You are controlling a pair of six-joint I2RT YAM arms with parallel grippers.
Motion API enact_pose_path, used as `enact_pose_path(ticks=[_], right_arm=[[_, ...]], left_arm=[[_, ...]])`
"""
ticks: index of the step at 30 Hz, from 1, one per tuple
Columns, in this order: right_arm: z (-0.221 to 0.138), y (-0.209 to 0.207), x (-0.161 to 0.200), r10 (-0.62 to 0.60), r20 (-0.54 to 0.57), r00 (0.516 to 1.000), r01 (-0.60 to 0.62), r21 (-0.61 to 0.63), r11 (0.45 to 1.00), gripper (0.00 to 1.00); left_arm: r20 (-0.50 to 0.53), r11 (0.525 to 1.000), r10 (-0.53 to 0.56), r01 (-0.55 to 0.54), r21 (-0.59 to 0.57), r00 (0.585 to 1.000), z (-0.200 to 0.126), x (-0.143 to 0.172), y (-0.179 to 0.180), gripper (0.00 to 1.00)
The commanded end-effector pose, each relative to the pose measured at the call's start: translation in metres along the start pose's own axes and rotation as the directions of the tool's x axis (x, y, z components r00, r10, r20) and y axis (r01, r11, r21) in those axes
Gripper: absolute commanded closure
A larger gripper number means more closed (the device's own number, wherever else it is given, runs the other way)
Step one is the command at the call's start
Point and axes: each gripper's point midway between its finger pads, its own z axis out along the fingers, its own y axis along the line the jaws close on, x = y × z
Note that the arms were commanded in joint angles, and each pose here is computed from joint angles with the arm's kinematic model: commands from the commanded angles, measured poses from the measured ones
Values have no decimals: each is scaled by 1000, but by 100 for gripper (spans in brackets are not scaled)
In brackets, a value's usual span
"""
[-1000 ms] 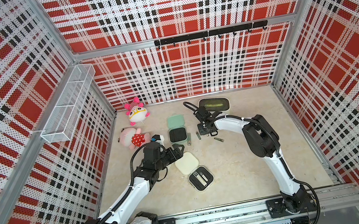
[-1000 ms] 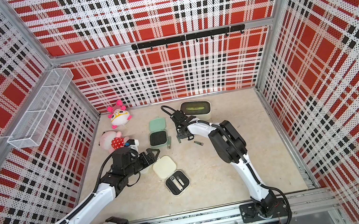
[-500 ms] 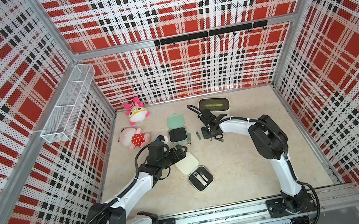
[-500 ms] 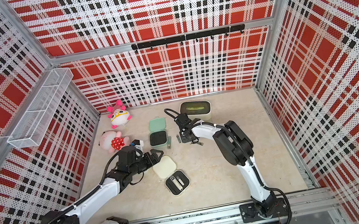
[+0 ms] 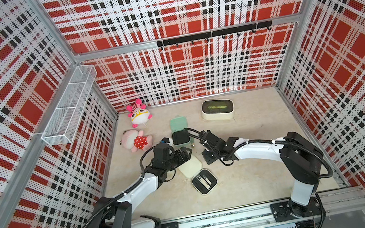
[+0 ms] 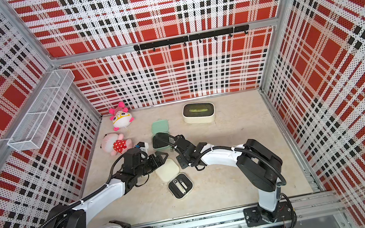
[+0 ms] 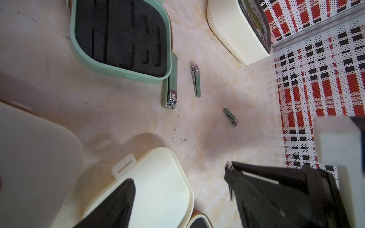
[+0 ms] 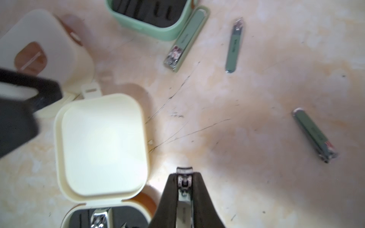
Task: Organize nail clipper sets
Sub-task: Place the nail clipper in the storage box.
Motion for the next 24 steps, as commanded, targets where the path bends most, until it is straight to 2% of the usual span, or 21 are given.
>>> enact_pose_path(ticks=[1,9,24], right_arm=[[-11,21,-1,-16,68,998,18,-32,999,86],[-13,51,29,-49,56,997,53,-75,996,86],[-9,41,51,-27,49,998,28,-33,999,85]], left_arm=[[13,1000,3,-3,-5,1000,2,1,4,17],[8,1000,-2,2,-23,1000,3,7,11,18],[-14,999,-9,8,-45,1000,8,18,24,19]])
